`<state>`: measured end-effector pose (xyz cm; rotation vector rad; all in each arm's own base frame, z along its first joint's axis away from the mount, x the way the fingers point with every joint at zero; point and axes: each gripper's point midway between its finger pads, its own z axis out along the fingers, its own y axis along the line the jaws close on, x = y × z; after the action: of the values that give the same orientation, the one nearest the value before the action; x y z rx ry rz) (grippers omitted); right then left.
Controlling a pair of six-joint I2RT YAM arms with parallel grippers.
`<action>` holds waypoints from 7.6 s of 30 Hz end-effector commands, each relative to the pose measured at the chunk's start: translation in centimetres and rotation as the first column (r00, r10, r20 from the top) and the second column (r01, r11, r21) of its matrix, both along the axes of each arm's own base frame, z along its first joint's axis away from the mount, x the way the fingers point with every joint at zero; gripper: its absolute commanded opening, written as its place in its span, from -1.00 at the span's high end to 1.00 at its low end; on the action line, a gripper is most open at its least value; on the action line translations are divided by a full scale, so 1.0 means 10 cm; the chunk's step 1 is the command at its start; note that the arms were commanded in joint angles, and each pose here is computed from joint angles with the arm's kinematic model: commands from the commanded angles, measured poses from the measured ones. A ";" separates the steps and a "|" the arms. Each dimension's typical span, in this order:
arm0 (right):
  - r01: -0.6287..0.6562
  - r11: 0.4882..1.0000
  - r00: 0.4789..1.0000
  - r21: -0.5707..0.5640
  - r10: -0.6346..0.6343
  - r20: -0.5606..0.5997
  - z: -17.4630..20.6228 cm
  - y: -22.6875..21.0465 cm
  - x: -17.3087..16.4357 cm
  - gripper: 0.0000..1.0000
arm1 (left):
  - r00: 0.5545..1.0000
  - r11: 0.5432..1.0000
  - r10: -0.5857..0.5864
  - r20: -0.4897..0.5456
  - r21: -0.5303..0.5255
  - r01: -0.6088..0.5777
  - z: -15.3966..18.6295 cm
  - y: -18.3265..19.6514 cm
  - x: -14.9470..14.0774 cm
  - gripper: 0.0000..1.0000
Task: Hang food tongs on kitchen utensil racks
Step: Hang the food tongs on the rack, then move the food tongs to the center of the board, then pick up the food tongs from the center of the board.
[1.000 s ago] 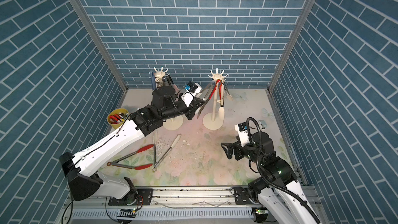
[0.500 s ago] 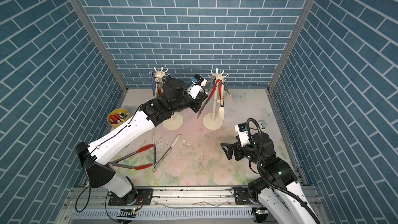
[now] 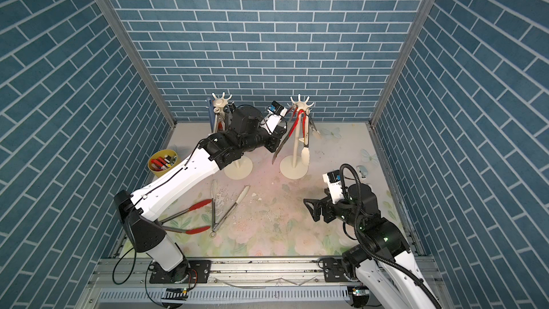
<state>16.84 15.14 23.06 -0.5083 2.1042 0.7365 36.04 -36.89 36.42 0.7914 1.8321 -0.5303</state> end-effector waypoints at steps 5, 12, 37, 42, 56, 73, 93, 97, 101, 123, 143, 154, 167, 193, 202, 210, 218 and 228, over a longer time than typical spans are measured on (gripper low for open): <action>-0.022 1.000 1.000 0.011 0.022 0.013 0.01 0.04 -0.01 -0.97 | 1.000 0.999 0.030 0.000 0.029 -0.030 -0.15 0.05 0.06 1.00; -0.027 1.000 1.000 0.010 0.027 0.012 0.01 0.06 0.01 -0.97 | 1.000 0.998 0.021 -0.003 0.058 -0.021 -0.27 0.09 0.02 0.11; -0.072 0.997 0.997 0.007 0.072 -0.031 -0.10 0.21 0.14 -0.96 | 0.935 0.952 0.305 -0.179 0.072 -0.297 -0.93 1.70 -0.89 -0.92; -0.089 0.996 0.995 0.020 0.090 -0.051 -0.11 0.27 0.16 -0.95 | 0.884 0.928 0.370 -0.287 0.166 -0.334 -1.51 1.94 -1.09 -0.83; -0.116 0.992 0.990 0.056 0.120 -0.076 -0.11 0.35 0.15 -0.94 | 0.720 0.819 0.544 -0.430 0.458 -0.345 -2.62 2.18 -1.10 -0.34; -0.150 0.985 0.986 0.089 0.156 -0.065 -0.17 0.38 0.08 -0.94 | 0.543 0.762 0.617 -0.569 0.603 -0.234 -3.36 2.29 -1.43 -0.01; -0.148 0.985 0.987 0.091 0.153 -0.048 -0.12 0.35 0.03 -0.94 | 0.617 0.784 0.523 -0.588 0.616 -0.077 -3.52 1.87 -1.46 0.53; -0.140 0.986 0.988 0.090 0.145 -0.051 -0.11 0.34 0.04 -0.93 | 0.669 0.795 0.437 -0.602 0.606 0.027 -3.50 1.60 -1.56 0.58; -0.126 0.988 0.990 0.086 0.131 -0.058 -0.12 0.32 0.04 -0.93 | 0.717 0.790 0.342 -0.607 0.599 0.130 -3.46 1.34 -1.68 0.59; -0.107 0.992 0.990 0.060 0.112 -0.083 -0.13 0.34 0.15 -0.93 | 0.839 0.460 -0.242 -0.487 0.704 0.542 -3.14 0.88 -1.90 0.86; -0.149 0.988 0.985 0.036 0.152 -0.086 -0.13 0.40 0.18 -0.93 | 0.915 0.608 -0.315 -0.251 0.687 0.398 -2.57 0.97 -1.85 -0.39; -0.271 0.961 0.952 0.059 0.277 -0.130 -0.20 0.61 0.16 -0.81 | 0.975 0.962 0.085 -0.203 0.272 -0.027 -1.80 1.48 -1.86 -0.84; -0.602 0.773 0.798 -0.199 0.574 -0.185 -0.80 1.33 -0.02 -0.75 | 0.840 0.883 0.465 -0.279 0.084 -0.461 -1.60 2.52 -1.97 -0.99; -0.867 0.356 0.475 -0.348 0.801 -0.365 -1.81 2.18 -0.23 -0.31 | 0.749 0.788 0.606 -0.269 0.073 -0.611 -1.59 2.99 -2.02 -0.99; -0.849 0.335 0.494 -0.408 0.777 -0.391 -2.03 2.16 -0.24 0.09 | 0.748 0.785 0.609 -0.265 0.069 -0.615 -1.59 3.01 -2.02 -0.99; -0.825 0.314 0.512 -0.470 0.767 -0.387 -2.13 2.13 -0.23 0.64 | 0.745 0.782 0.612 -0.263 0.060 -0.621 -1.57 3.03 -2.02 -0.99; -0.838 0.303 0.493 -0.454 0.777 -0.391 -2.11 2.09 -0.31 0.86 | 0.753 0.788 0.601 -0.267 0.041 -0.614 -1.54 3.03 -2.03 -0.99; -0.823 0.346 0.504 -0.451 0.812 -0.296 -1.70 2.10 -0.34 1.00 | 0.850 0.864 0.489 -0.196 -0.027 -0.503 -1.14 2.81 -1.99 -0.99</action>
<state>13.84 36.09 3.30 -2.0363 2.0347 0.5935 15.77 -7.74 22.83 0.1335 2.1370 -0.2984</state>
